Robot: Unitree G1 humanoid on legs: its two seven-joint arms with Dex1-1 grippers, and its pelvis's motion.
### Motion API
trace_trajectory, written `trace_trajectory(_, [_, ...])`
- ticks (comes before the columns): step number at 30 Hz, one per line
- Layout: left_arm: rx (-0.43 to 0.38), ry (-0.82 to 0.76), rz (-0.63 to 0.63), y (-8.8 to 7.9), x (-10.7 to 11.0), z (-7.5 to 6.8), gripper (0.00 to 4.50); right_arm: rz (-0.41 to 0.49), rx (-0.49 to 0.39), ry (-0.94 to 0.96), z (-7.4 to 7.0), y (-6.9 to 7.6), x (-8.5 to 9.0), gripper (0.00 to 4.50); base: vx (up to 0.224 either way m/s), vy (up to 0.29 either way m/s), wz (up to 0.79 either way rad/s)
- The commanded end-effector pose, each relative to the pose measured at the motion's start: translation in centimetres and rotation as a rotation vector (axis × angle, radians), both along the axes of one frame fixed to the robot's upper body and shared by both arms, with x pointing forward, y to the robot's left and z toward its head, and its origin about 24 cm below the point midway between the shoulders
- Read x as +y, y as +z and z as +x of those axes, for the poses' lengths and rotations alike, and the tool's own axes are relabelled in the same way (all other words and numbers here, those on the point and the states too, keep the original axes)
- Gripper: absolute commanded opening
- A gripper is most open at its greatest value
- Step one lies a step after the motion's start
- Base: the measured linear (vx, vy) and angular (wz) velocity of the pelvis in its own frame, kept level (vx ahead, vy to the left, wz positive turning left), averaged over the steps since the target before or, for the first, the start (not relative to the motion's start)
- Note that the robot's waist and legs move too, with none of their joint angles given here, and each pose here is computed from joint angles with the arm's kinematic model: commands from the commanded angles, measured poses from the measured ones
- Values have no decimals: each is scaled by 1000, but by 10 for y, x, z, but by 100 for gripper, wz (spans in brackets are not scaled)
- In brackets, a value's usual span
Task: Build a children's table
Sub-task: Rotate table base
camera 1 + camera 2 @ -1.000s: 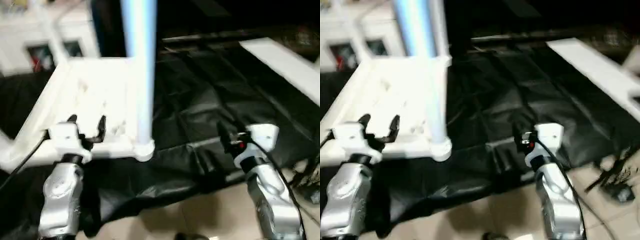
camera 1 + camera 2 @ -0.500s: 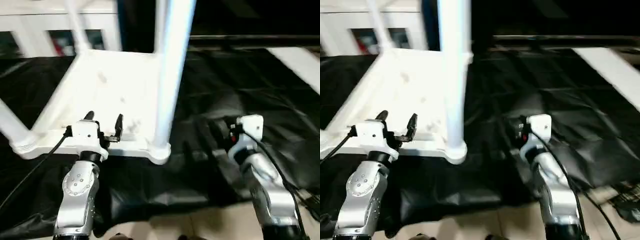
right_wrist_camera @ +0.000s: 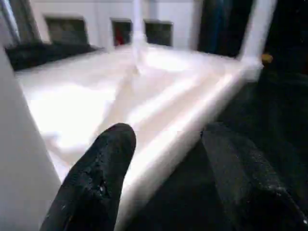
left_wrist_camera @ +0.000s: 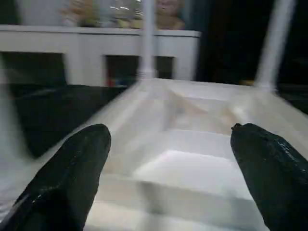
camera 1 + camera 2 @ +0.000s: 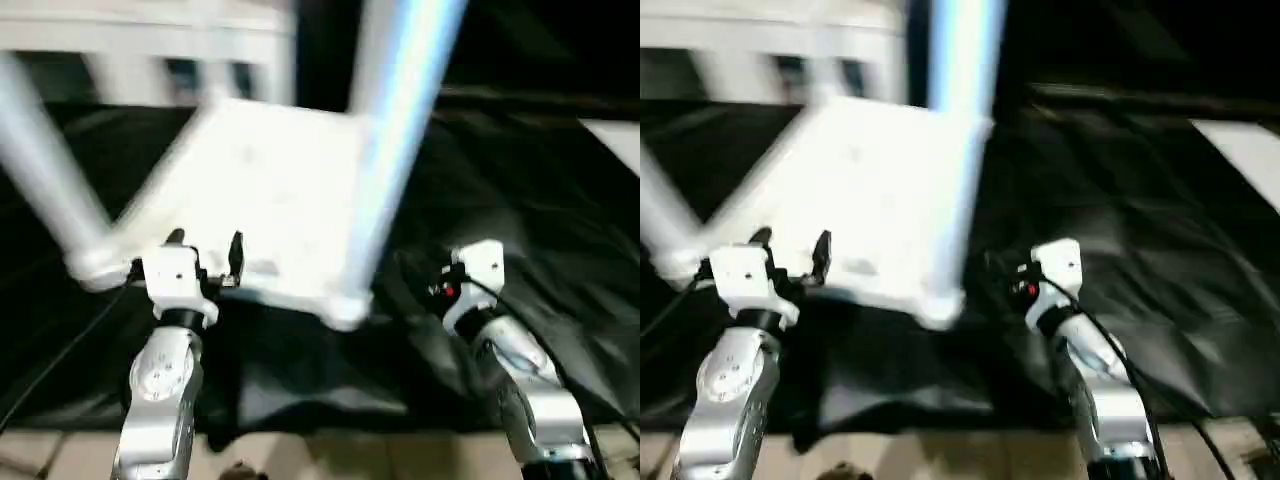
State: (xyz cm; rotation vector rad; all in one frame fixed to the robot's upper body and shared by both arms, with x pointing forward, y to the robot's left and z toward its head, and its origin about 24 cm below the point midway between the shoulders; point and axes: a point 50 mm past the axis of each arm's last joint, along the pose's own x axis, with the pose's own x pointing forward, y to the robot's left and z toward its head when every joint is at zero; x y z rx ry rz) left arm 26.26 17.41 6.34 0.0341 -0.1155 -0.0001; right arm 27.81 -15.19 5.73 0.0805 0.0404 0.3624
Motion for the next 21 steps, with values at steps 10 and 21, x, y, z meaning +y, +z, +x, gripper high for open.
trace_trajectory(10, [26, -86, -4, 1, -17, 18, 447, -12, 3, -168, 0, -3, -29, 267, 90, 18, 2])
trace_trajectory(21, [33, -140, -22, -1, -30, 24, 447, -68, 58, -123, 4, -9, -30, 267, -66, 0, -6])
